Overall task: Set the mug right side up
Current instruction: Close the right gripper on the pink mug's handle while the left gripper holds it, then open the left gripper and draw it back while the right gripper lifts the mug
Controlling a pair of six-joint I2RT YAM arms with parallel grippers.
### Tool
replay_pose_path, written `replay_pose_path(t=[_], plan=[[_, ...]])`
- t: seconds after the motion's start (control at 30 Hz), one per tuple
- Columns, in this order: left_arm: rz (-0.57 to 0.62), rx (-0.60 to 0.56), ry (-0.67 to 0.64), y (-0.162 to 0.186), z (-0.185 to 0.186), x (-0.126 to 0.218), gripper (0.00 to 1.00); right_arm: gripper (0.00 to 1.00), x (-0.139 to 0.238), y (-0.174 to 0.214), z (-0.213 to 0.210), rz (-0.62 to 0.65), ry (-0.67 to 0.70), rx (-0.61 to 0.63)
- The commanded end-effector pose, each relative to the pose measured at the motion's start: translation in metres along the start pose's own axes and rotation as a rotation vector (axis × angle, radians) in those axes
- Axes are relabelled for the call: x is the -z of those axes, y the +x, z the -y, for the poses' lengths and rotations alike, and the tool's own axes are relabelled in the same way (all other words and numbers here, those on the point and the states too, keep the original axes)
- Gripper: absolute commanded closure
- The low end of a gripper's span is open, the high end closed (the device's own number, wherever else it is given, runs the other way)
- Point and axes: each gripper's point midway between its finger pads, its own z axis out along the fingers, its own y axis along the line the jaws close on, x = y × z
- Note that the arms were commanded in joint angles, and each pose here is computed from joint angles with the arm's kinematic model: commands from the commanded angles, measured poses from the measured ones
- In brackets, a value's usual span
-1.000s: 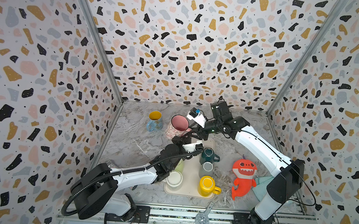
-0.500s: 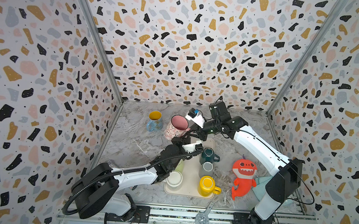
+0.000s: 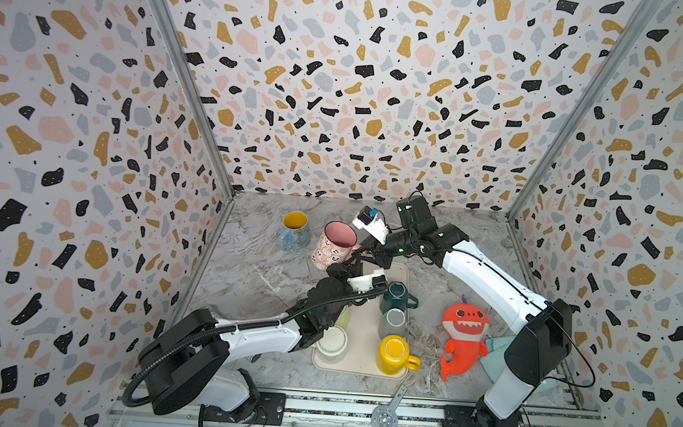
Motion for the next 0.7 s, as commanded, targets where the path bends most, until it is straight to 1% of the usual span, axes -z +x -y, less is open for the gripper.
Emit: replay_pose_path(t=[0.0,0.23,0.3,0.43,0.5,0.6,0.67], plan=[[0.108,0.104,-0.221,-0.031,-0.063,0.010,0.82,1.00,0.016,-0.012,0.008,0.049,0.085,0.021],[0.103,0.152,-0.249,-0.031,-0.073,0.011,0.68,1.00,0.018,-0.013,0.010,0.059,0.101,0.012],[0.100,0.153,-0.253,-0.031,-0.074,0.012,0.66,1.00,0.018,-0.013,0.013,0.061,0.119,0.009],[0.055,0.154,-0.277,-0.022,-0.079,0.014,0.63,1.00,0.024,-0.019,0.024,0.085,0.176,-0.002],[0.013,0.169,-0.299,-0.015,-0.084,0.016,0.63,1.00,0.027,-0.023,0.029,0.097,0.200,-0.011],[-0.057,0.221,-0.351,-0.003,-0.098,0.020,0.63,1.00,0.029,-0.028,0.037,0.115,0.236,-0.026],[-0.079,0.269,-0.376,0.002,-0.108,0.024,0.62,1.00,0.028,-0.032,0.041,0.129,0.248,-0.033]])
